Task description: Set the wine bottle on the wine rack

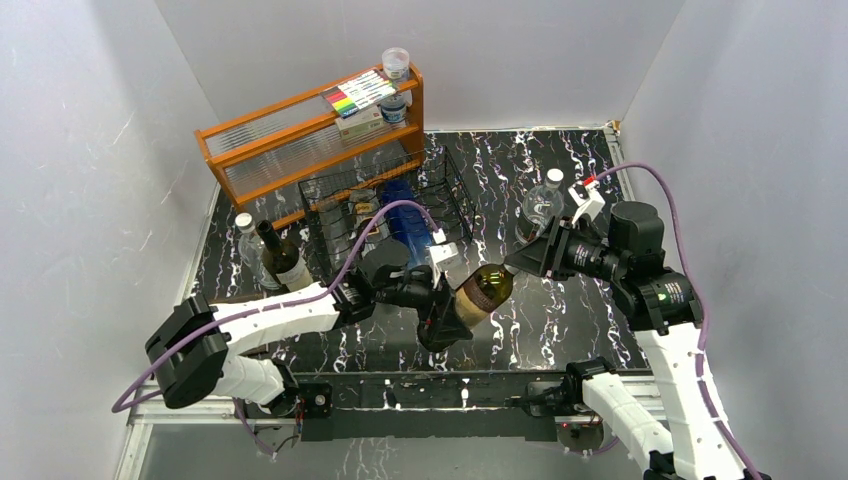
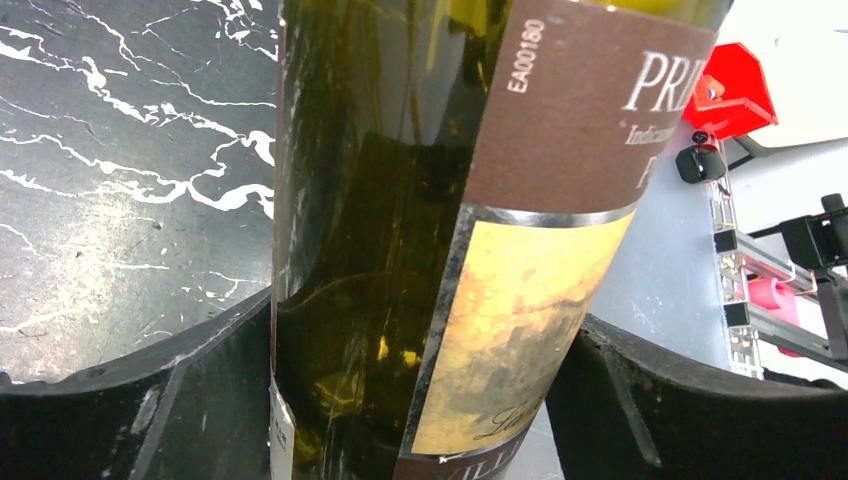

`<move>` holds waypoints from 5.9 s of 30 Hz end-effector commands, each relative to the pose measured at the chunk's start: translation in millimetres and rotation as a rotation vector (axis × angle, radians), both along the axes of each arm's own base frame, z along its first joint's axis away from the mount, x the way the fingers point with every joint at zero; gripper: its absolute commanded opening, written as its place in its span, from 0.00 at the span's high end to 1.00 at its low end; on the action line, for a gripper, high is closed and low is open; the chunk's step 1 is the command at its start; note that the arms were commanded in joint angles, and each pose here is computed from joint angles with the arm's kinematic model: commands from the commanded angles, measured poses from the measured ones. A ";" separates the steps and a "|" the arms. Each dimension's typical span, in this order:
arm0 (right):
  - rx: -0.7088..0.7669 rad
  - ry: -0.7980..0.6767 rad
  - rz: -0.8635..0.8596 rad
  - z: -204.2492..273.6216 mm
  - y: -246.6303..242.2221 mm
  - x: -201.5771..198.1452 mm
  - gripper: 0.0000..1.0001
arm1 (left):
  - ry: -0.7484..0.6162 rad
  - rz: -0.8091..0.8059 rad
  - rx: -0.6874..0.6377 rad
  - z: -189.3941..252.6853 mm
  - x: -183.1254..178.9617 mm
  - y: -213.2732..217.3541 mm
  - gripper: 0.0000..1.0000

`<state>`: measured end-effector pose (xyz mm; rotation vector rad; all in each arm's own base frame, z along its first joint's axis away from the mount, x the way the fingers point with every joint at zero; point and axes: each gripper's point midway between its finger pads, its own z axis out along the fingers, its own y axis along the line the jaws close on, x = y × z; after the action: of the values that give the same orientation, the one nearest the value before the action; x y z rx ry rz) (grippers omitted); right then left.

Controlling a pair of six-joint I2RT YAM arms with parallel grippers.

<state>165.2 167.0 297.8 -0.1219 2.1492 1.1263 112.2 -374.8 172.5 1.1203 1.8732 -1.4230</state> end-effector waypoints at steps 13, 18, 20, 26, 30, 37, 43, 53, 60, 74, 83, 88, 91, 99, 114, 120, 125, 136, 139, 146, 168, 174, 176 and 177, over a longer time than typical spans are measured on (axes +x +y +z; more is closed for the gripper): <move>-0.012 -0.085 0.010 12.7 -1.4 3.4 0.52 | -0.289 -0.043 -0.006 34.1 12.5 8.4 1.00; -0.016 -0.138 0.117 9.6 4.8 -7.1 0.17 | -0.579 0.013 -0.034 72.8 35.5 22.0 1.00; -0.020 -0.166 0.142 12.8 5.8 -8.5 0.14 | -0.703 0.024 -0.052 87.8 42.7 26.9 1.00; -0.074 -0.203 0.152 21.0 2.5 -2.1 0.11 | -1.077 0.040 -0.028 117.6 66.7 42.6 1.00; -0.072 -0.206 0.195 23.1 6.4 -1.8 0.11 | -1.258 0.039 0.020 130.3 80.7 48.5 1.00; -0.048 -0.232 0.230 31.9 8.8 -11.8 0.11 | -1.493 0.061 0.122 142.6 104.4 56.8 1.00; -0.041 -0.174 0.273 14.2 11.1 -21.1 0.12 | -1.575 0.044 0.120 149.3 106.8 54.6 1.00; -0.043 -0.100 0.298 -9.1 15.2 -23.1 0.16 | -1.608 0.008 0.082 153.5 102.5 47.5 1.00; -0.045 -0.050 0.351 -21.0 23.3 -29.0 0.20 | -1.679 -0.022 0.072 161.4 103.3 41.7 1.00; -0.092 -0.011 0.424 -35.0 41.6 -40.2 0.31 | -1.705 -0.038 0.040 173.9 102.7 33.5 1.00; -0.169 0.003 0.408 -57.1 45.2 -36.6 0.71 | -1.632 0.016 0.077 172.3 111.6 35.4 1.00; -0.203 -0.009 0.365 -59.8 44.4 -28.4 1.00 | -1.593 0.015 0.080 165.0 111.1 34.8 1.00; -0.214 -0.024 0.335 -57.5 43.3 -22.6 1.00 | -1.581 0.015 0.083 161.1 111.2 34.5 1.00; -0.227 -0.148 0.194 -36.8 33.3 -0.6 1.00 | -1.535 0.097 0.128 145.5 121.5 42.0 0.41; -0.263 -0.233 0.088 -29.2 18.2 12.1 1.00 | -1.436 0.193 0.280 105.1 158.6 46.0 0.02; -0.274 -0.251 0.054 -26.6 12.1 13.7 1.00 | -1.360 0.276 0.203 127.3 151.9 55.0 0.02; -0.297 -0.217 0.080 -37.9 11.7 9.4 1.00 | -1.109 0.485 0.024 180.8 133.8 73.5 0.02; -0.349 -0.064 0.135 -84.1 12.7 -1.7 1.00 | -0.448 0.743 -0.036 164.4 98.0 113.8 0.02; -0.366 -0.037 0.108 -94.4 9.9 1.0 1.00 | -0.421 0.749 -0.004 142.2 92.7 122.2 0.02; -0.332 -0.028 0.074 -106.7 16.3 8.5 1.00 | -0.379 0.700 -0.009 117.3 72.9 130.7 0.02; -0.160 -0.206 -0.069 -104.1 41.0 59.7 1.00 | -0.411 0.442 -0.139 150.6 22.5 124.8 0.02; -0.091 -0.252 -0.087 -116.4 59.7 80.0 1.00 | -0.440 0.457 -0.144 162.8 24.6 128.5 0.02; -0.078 -0.289 -0.104 -121.2 64.9 87.2 1.00 | -0.458 0.458 -0.146 169.0 25.1 130.0 0.02; -0.070 -0.310 -0.114 -120.6 67.4 90.9 1.00 | -0.467 0.460 -0.149 171.7 25.8 130.4 0.02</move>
<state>205.4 198.5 98.2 -0.1940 2.3290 0.7730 137.7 -250.3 312.8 0.8037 1.6107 -0.9432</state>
